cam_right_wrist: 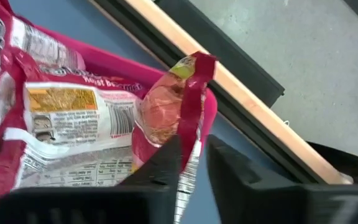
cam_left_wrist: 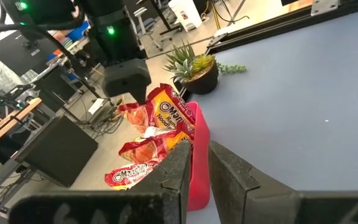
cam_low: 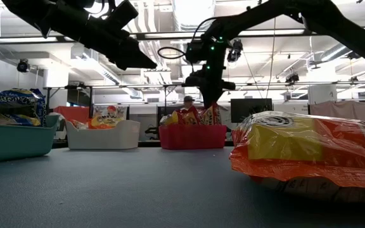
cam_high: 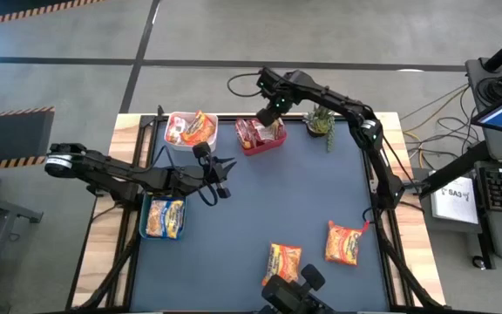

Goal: Sort Maruchan noodles
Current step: Put the red noodle pack into the red bin, then put the orange noodle pack into the white bin

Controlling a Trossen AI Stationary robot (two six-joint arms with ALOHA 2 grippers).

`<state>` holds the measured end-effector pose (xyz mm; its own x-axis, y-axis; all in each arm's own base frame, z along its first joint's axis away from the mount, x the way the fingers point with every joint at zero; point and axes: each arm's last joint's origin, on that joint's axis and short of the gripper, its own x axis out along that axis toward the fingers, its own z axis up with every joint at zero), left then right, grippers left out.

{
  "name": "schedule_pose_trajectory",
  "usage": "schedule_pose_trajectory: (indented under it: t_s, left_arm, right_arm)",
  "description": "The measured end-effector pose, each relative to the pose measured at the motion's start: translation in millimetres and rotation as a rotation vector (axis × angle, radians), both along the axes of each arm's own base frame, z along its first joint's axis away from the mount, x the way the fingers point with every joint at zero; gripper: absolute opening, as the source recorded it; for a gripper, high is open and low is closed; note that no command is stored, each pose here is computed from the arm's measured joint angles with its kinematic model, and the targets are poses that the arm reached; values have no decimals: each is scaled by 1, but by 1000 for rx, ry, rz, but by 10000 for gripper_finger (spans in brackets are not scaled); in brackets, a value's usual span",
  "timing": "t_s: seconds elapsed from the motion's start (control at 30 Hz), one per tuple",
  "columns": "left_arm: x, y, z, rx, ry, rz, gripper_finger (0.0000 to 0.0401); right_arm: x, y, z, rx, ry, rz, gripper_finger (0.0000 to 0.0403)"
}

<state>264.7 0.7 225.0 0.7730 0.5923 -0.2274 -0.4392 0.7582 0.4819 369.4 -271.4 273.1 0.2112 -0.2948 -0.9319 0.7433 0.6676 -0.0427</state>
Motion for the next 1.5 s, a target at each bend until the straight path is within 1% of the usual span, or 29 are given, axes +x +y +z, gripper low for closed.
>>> schedule_pose_trajectory:
  t_s: [0.07, 0.13, 0.3, 0.43, 0.77, 0.9, 1.0, 1.13, 1.23, 1.37, 1.5]
  left_arm:
    - [0, 0, 0, 0, 0, 0, 38]
    - [0, 0, 0, 0, 1, 0, 38]
    - [0, 0, 0, 0, 2, 0, 38]
    - [0, 0, 0, 0, 2, 0, 38]
    - [0, -1, 0, -16, -9, -1, 38]
    - [0, -7, 0, -19, -10, -21, 38]
    - [3, -14, 7, -21, -31, -48, 38]
    - [7, -24, 18, -23, -37, -84, 38]
    - [8, -32, 25, -26, -28, -112, 38]
    - [8, -45, 29, -51, -18, -147, 38]
    - [6, -58, 30, -75, -10, -185, 38]
  right_arm:
    - [0, 0, -3, 6, 10, 3, 30]
    - [-1, 1, -7, 13, 21, 3, 15]
    - [-2, 2, -17, 33, 50, 3, 13]
    - [-3, 2, -18, 12, 73, -7, 13]
    - [-4, 3, 6, -25, 38, -11, 13]
    - [-7, 7, 20, -23, 42, -7, 13]
    - [-9, 13, 33, -19, 45, -3, 13]
    - [-12, 28, 55, -25, 31, 11, 13]
    - [-13, 45, 70, -34, 15, 41, 13]
    - [-11, 80, 88, -50, -15, 114, 13]
    - [-9, 123, 103, -61, -45, 217, 13]
